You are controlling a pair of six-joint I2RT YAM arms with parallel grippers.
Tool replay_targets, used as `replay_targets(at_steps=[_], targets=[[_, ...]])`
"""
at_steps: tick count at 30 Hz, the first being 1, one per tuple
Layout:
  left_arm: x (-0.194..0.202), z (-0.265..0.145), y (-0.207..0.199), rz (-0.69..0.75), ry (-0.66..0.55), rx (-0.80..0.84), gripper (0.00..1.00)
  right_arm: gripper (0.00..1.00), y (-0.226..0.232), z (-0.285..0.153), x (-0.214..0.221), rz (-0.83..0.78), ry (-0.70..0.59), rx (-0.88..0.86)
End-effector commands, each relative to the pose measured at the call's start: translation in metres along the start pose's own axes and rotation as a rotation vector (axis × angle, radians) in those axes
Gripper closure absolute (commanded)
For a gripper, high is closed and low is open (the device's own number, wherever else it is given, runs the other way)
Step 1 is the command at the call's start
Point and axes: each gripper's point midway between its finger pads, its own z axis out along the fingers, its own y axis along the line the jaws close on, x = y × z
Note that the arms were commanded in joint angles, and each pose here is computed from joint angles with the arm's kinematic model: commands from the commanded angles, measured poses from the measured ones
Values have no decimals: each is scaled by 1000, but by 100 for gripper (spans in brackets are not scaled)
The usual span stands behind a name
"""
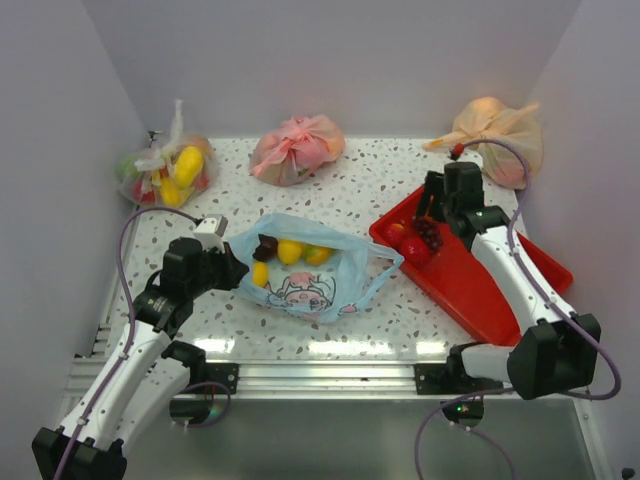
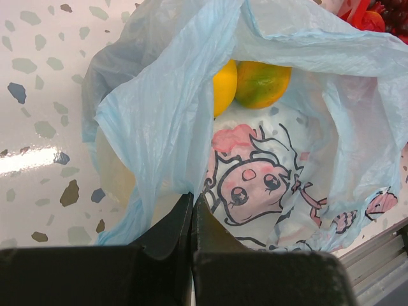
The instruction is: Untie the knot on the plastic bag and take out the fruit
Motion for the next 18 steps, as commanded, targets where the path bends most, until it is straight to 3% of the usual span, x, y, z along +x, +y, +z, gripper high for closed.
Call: replay_targets(at_steps=[1, 7, 11, 15, 16, 18], targets=[[-11, 2, -1, 8, -47, 10, 100, 93, -49, 22, 13, 149, 31, 116], [-11, 2, -2, 8, -48, 11, 100, 88, -101, 62, 27, 306, 67, 237], [-12, 1, -2, 9, -50, 13, 100, 78, -114, 90, 42, 336, 124, 274], [-12, 1, -2, 10, -55, 13, 100, 37, -109, 104, 38, 340, 138, 252], [-13, 1, -2, 8, -56, 10, 100, 18, -107, 104, 37, 343, 138, 239], [-13, 0, -2, 10, -58, 13, 100, 4, -102, 97, 29, 350, 122, 210]])
